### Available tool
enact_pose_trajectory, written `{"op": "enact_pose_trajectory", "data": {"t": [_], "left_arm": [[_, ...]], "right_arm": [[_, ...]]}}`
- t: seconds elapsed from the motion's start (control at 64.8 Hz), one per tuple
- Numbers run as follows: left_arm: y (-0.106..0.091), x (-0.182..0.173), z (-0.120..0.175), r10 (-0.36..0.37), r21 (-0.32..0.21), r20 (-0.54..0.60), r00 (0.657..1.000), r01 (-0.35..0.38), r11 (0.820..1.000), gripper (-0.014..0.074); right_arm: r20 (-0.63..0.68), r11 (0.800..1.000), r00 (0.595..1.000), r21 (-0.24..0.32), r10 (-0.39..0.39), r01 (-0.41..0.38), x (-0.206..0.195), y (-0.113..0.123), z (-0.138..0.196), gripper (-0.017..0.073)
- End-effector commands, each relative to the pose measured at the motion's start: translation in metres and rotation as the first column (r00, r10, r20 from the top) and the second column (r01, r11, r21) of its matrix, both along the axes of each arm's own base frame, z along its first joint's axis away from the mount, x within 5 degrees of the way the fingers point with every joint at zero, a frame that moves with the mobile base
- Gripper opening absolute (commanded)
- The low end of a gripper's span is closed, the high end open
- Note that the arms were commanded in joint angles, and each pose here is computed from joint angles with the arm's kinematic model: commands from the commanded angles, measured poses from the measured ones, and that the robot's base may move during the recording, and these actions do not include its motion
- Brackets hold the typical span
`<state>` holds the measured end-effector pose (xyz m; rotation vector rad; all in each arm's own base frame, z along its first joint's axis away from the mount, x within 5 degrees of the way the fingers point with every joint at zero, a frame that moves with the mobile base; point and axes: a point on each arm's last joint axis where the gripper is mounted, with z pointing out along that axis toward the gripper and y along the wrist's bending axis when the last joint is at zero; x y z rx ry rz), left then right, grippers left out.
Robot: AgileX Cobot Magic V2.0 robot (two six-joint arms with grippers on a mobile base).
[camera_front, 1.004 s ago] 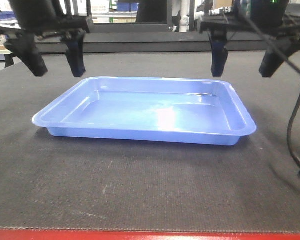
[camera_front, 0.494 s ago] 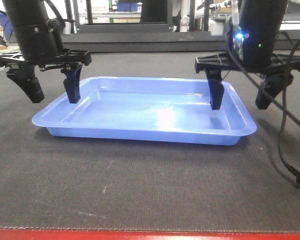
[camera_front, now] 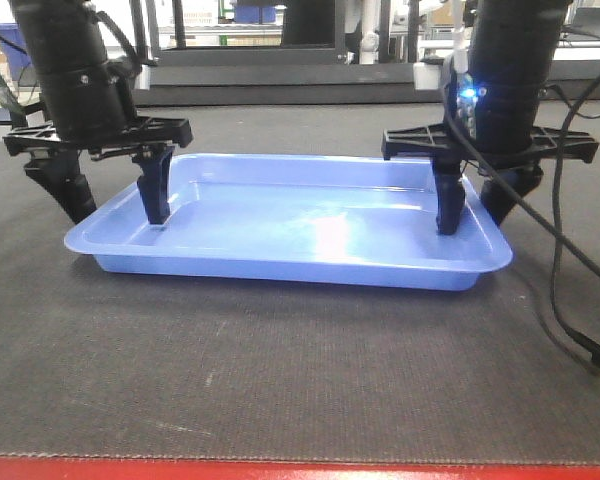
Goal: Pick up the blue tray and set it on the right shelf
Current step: 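Close both grippers on the tray rims, then lift the tray off the table with both grippers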
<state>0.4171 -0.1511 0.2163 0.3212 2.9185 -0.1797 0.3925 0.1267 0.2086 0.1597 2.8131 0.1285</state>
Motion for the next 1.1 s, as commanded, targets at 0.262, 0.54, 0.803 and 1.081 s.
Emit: {"op": "enact_pose_trajectory", "data": {"t": [0.262,0.54,0.803,1.081], "left_arm": [[0.000,-0.005,0.034,0.011,-0.038,0.051,0.999,-0.009,0.999,-0.0035],[0.010,-0.035,0.091,0.000,-0.046,0.083,0.997,0.004,0.999,-0.0041],[0.027,-0.110,0.162,0.004,-0.077,0.196,0.981,0.011,0.997,-0.0041],[0.038,-0.174,0.179,0.010,-0.089,0.230,0.973,0.011,0.996,-0.0041]], "right_arm": [[0.116,1.000,0.993,0.013,0.011,-0.013,-0.003,-0.004,0.050,0.0056],[0.211,0.999,0.977,0.038,0.023,-0.032,-0.035,-0.009,0.112,0.0056],[0.281,0.986,0.947,0.010,0.157,-0.166,-0.088,-0.003,0.166,0.0056],[0.275,0.985,0.947,0.009,0.164,-0.173,-0.128,-0.018,0.172,0.0056]]}}
